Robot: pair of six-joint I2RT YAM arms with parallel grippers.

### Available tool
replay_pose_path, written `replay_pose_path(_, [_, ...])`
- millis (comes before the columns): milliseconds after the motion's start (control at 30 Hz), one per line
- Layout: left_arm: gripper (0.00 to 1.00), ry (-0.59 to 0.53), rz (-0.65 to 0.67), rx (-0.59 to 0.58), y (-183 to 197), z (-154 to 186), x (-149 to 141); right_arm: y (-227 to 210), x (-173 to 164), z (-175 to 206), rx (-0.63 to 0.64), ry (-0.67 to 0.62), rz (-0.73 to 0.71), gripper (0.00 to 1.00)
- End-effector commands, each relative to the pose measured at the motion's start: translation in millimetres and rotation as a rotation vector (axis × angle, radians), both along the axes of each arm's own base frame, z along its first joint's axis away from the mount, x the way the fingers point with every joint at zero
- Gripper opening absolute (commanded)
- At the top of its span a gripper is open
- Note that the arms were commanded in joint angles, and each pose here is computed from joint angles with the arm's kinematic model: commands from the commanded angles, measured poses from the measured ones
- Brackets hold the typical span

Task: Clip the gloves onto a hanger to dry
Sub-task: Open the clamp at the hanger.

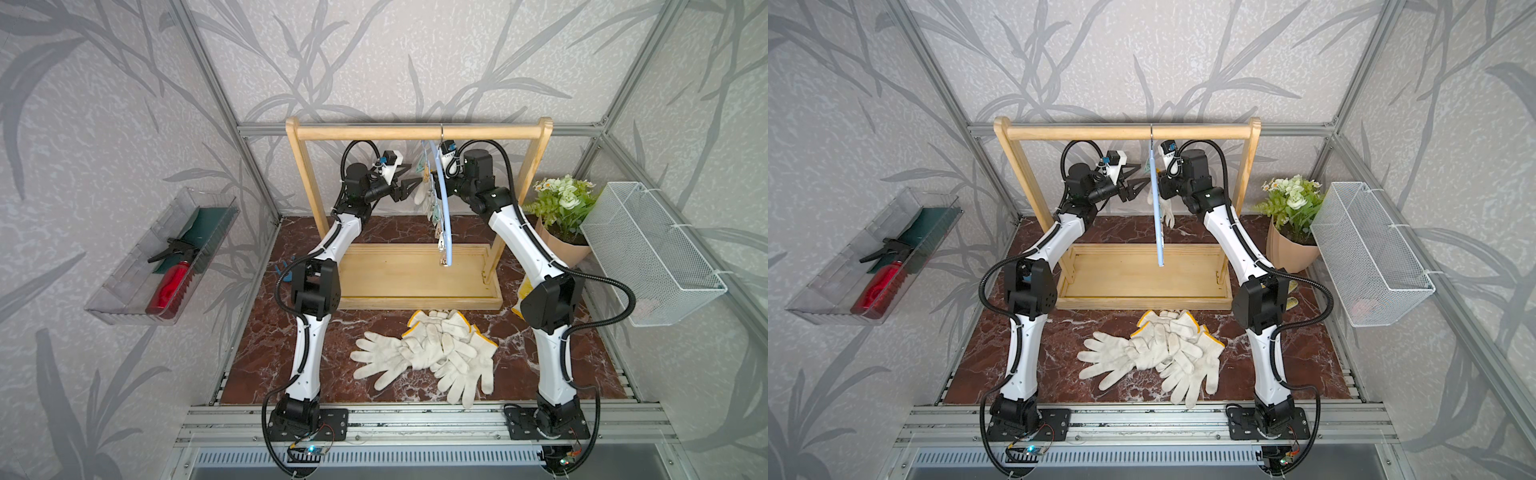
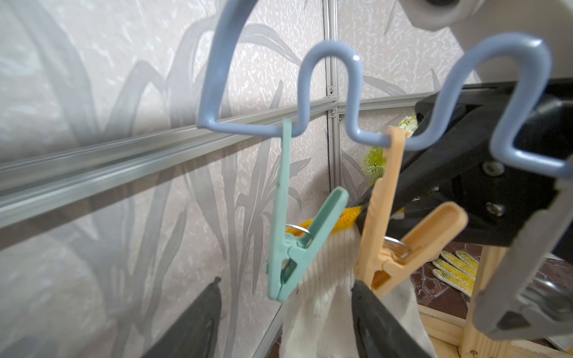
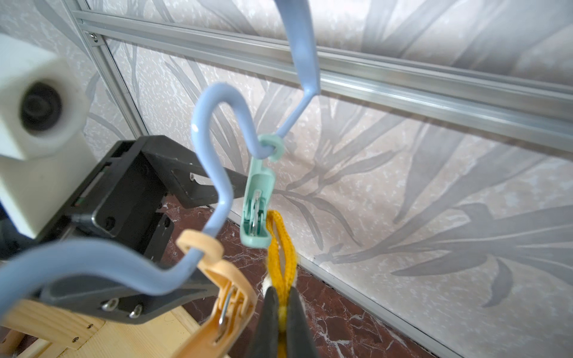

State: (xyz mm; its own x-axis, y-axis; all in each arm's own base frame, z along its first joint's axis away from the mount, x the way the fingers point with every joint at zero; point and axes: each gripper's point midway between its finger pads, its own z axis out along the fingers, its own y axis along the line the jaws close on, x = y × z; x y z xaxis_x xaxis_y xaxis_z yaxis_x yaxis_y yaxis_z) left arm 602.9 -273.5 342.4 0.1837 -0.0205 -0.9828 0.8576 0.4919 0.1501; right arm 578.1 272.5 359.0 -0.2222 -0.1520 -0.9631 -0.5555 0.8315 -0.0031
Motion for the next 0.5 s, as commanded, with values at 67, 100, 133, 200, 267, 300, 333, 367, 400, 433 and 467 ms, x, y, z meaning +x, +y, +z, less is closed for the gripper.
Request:
replay_pose_path(67, [0.66, -0.101, 0.001, -0.01, 4, 44, -19, 2, -1, 18, 0.016, -0.038, 0.006, 0.0])
replay_pose_path(100, [0.66, -0.102, 0.006, -0.012, 5, 44, -18, 2, 0, 19, 0.016, -0.042, 0.007, 0.0])
replay_pose_path(133, [0.65, -0.103, 0.01, -0.012, 6, 45, -18, 2, 1, 19, 0.016, -0.043, 0.005, 0.0])
replay_pose_path(200, [0.65, -0.104, 0.018, -0.014, 7, 47, -18, 2, 2, 24, 0.016, -0.05, 0.005, 0.0])
replay_pose_path(267, [0.65, -0.113, 0.031, -0.018, 8, 49, -19, 2, 4, 27, 0.015, -0.057, 0.003, 0.0])
replay_pose_path(300, [0.65, -0.117, 0.036, -0.019, 9, 49, -19, 3, 4, 29, 0.015, -0.06, 0.007, 0.0])
replay_pose_path(333, [0.65, -0.116, 0.044, -0.022, 9, 48, -19, 4, 5, 30, 0.017, -0.063, 0.013, 0.0])
replay_pose_path(367, [0.65, -0.124, 0.049, -0.025, 10, 50, -19, 5, 5, 33, 0.022, -0.068, 0.018, 0.0])
replay_pose_path(400, [0.65, -0.127, 0.05, -0.027, 11, 52, -20, 7, 5, 34, 0.027, -0.068, 0.029, 0.0])
replay_pose_path(433, [0.65, -0.128, 0.048, -0.028, 11, 53, -22, 10, 4, 37, 0.035, -0.07, 0.043, 0.0])
replay_pose_path(467, [0.65, -0.131, 0.047, -0.028, 10, 54, -23, 13, 2, 38, 0.044, -0.068, 0.062, 0.0])
